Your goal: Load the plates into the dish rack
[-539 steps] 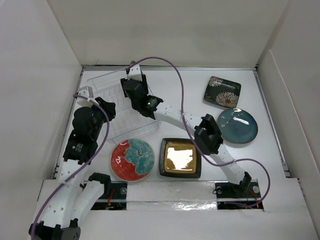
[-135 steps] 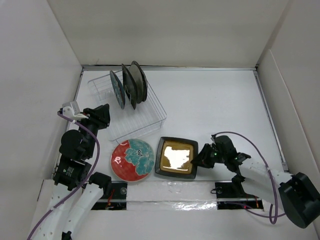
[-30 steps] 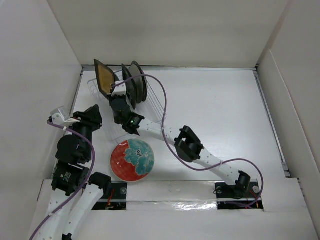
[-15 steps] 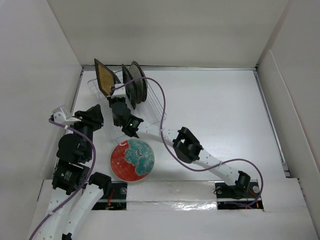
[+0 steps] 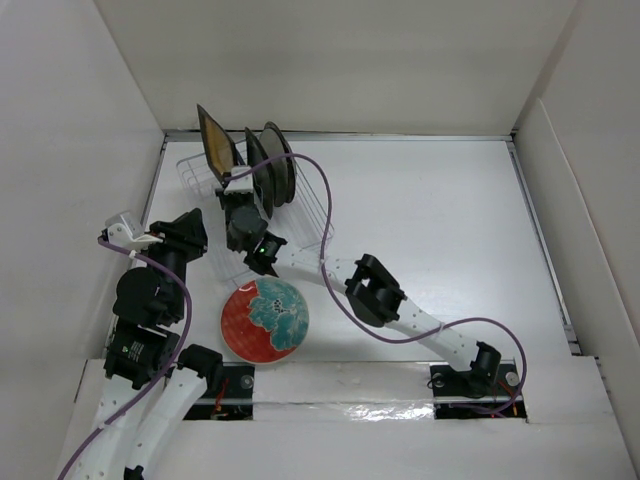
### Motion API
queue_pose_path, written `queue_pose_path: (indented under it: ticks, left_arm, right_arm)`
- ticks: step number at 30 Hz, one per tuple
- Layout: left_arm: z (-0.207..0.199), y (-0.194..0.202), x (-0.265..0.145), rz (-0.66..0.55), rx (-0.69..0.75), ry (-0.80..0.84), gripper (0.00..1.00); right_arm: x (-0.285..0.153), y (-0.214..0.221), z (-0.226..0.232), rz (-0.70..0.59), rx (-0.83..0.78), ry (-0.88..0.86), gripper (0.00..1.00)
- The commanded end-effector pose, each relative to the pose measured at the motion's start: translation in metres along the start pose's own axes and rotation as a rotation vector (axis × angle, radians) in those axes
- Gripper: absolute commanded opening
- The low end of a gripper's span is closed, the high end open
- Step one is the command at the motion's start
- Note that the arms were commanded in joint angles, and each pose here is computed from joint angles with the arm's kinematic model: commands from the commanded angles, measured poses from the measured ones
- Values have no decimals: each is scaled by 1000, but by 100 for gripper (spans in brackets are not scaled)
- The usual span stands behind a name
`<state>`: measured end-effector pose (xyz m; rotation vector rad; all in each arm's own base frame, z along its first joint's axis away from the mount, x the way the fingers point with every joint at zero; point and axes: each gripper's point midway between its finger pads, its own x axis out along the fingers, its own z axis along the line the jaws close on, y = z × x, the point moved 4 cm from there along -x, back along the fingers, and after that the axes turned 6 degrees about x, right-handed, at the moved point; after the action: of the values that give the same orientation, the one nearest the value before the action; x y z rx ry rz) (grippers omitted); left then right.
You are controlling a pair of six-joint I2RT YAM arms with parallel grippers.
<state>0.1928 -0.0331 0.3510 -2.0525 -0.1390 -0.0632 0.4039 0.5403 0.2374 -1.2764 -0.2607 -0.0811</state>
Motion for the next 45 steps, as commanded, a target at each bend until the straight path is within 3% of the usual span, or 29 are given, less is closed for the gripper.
queue_pose_path:
  ticks: [1,14,15,17,19,21,22,25,36,39,40,42,43,45]
  left_arm:
    - [-4,-8,1,-39,-18,21,24]
    - [-4,-9,0,-43,-19,19,24]
    - [-3,-8,0,-39,-17,18,24]
    - [-4,-8,-1,-41,-21,28,24]
    - [-4,-8,-1,-40,-21,30,24]
    - [-4,-7,-1,-36,-19,29,24]
    - [-4,-6,-1,-34,-20,30,24]
    - [-3,-7,-2,-37,-21,29,24]
    - [-4,-6,-3,-35,-23,38,24]
    - [-4,-8,-4,-45,-26,36,24]
    - [-4,-10,-4,-49,-27,33,24]
    - [-3,-10,-5,-53,-26,29,24]
    - [-3,-11,-5,-55,-26,30,24]
    - [-3,-11,-5,-56,-25,31,24]
  right_arm:
    - [20,-53,-18,-107,202,98,0]
    - [-16,8,12,24,159,3,1]
    - [-18,13,14,46,168,-14,6]
    - [-32,15,21,52,209,-32,29]
    - [-35,16,16,63,151,-42,51]
    - [-40,16,23,89,166,-64,56]
    - [-41,13,23,99,157,-73,64]
    - [-49,21,20,159,141,-112,67]
    - [-64,-45,-2,217,204,-181,71]
    - [-55,-62,-6,236,191,-223,70]
    - [-50,-73,-6,255,174,-241,65]
    - [-30,-83,-9,284,153,-270,42]
    - [-21,-93,-1,323,134,-312,5]
    - [-4,-102,-3,346,122,-329,0]
